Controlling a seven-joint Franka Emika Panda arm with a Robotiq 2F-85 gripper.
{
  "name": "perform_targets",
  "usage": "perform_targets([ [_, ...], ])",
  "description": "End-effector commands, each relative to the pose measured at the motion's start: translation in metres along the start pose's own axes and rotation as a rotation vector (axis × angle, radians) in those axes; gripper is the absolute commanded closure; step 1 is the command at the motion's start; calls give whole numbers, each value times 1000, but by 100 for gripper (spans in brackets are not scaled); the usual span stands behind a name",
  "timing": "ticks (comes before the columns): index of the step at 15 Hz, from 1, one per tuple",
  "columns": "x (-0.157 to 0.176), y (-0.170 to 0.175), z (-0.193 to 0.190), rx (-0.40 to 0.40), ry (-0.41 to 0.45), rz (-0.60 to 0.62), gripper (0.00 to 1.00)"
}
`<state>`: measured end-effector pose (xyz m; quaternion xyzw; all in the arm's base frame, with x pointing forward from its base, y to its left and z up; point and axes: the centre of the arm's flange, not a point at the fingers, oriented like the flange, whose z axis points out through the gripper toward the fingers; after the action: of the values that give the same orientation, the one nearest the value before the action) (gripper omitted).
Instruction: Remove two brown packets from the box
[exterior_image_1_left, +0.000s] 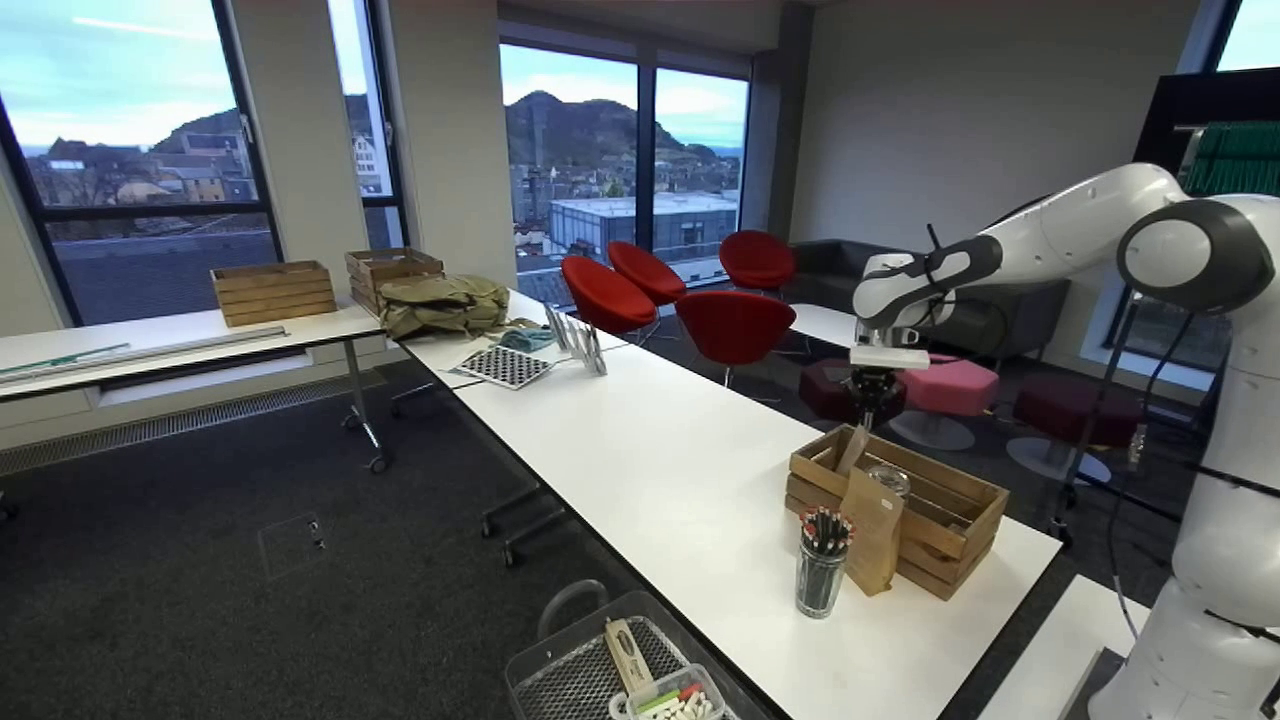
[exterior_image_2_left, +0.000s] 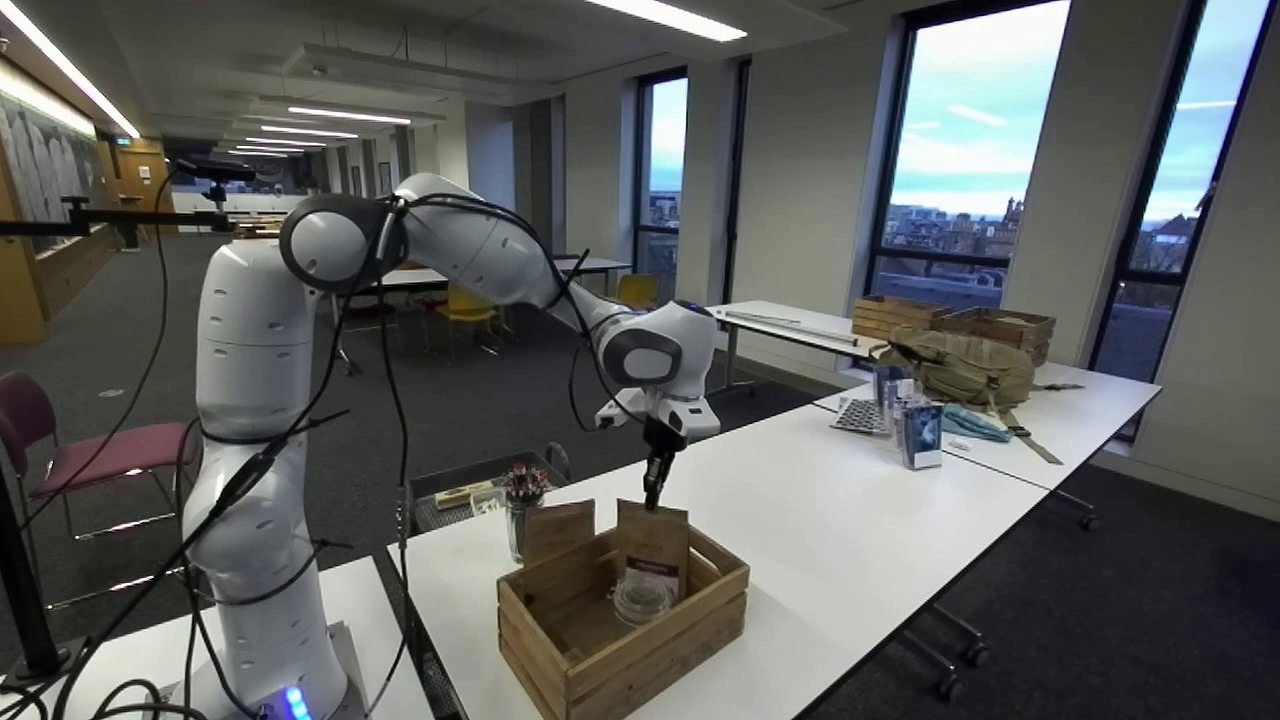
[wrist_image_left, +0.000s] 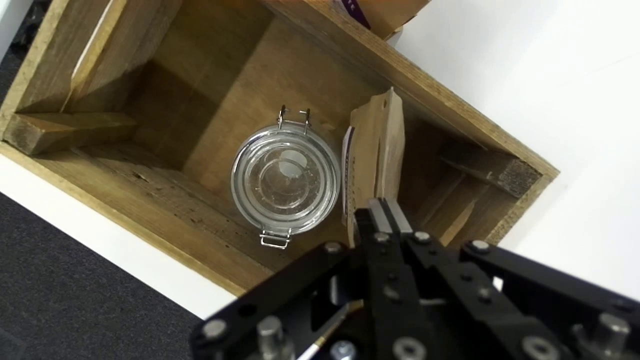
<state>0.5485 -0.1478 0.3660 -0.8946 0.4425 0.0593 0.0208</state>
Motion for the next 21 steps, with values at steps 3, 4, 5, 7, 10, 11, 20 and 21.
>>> perform_targets([
  [3, -44, 30, -83, 50, 25, -21, 100],
  [4, -51, 29, -96, 56, 30, -35, 100],
  [5, -59, 26, -108, 60, 37, -46, 100],
  [7, -75, 15, -129, 64, 50, -75, 100],
  [10, -96, -12, -158, 53, 63, -135, 100],
  [11, -103, -23, -166, 47, 67, -156, 100],
  [20, -122, -79, -189, -6, 60, -279, 100],
  [21, -121, -83, -187, -19, 63, -291, 100],
])
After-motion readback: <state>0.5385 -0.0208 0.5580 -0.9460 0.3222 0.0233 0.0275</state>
